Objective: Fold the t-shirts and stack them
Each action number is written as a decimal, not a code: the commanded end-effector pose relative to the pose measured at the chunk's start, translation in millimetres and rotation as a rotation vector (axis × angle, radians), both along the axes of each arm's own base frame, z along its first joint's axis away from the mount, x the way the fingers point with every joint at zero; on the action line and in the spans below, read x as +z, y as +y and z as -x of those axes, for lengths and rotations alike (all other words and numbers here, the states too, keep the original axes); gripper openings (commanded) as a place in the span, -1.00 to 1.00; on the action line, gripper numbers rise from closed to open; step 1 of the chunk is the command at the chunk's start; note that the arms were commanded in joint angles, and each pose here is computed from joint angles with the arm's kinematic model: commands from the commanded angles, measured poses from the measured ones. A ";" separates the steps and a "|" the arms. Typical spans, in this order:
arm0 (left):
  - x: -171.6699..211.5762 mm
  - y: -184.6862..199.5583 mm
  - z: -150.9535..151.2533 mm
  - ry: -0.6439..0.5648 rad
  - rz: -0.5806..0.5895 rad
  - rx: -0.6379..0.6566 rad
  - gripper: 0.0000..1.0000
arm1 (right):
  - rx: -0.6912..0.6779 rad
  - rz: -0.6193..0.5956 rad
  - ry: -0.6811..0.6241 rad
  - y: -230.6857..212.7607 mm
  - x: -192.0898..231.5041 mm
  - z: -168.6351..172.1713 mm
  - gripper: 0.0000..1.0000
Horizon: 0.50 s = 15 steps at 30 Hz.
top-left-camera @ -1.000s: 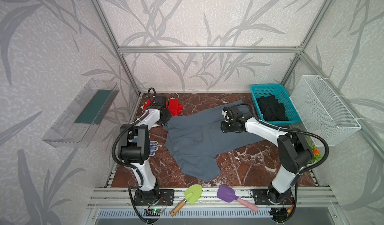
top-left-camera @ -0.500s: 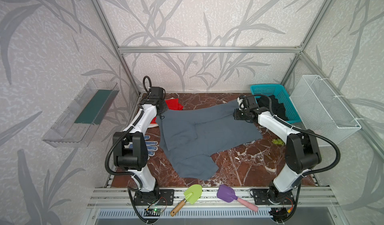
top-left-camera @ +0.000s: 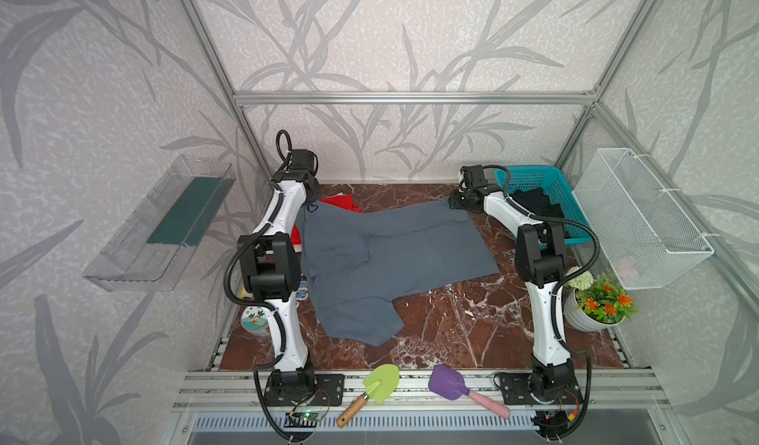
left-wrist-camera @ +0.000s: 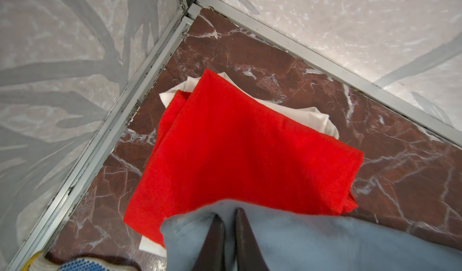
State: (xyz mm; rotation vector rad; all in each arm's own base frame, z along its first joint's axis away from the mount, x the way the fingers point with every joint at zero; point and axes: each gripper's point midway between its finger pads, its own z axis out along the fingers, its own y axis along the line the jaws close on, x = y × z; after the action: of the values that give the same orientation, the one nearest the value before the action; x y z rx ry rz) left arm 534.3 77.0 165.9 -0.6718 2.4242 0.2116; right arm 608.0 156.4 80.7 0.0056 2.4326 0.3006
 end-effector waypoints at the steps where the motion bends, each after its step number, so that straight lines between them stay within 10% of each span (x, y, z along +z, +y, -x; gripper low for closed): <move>1: -0.4 15.3 1.7 0.048 -0.063 0.031 -0.61 | 0.002 0.015 0.032 -2.9 -9.5 -16.9 -0.01; 7: 2.4 38.7 7.0 0.075 -0.184 0.102 -0.10 | -0.007 0.034 0.031 -5.7 -19.1 -42.7 -0.05; 15: 15.9 40.3 24.3 0.041 -0.190 0.093 0.01 | -0.031 0.035 0.061 -15.0 -35.2 -41.0 -0.09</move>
State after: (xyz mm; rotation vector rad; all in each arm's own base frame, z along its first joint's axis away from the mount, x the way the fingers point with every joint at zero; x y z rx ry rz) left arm 520.1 113.4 151.6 -0.7065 2.4279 0.4938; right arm 654.6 148.8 56.8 0.0245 2.4554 0.2681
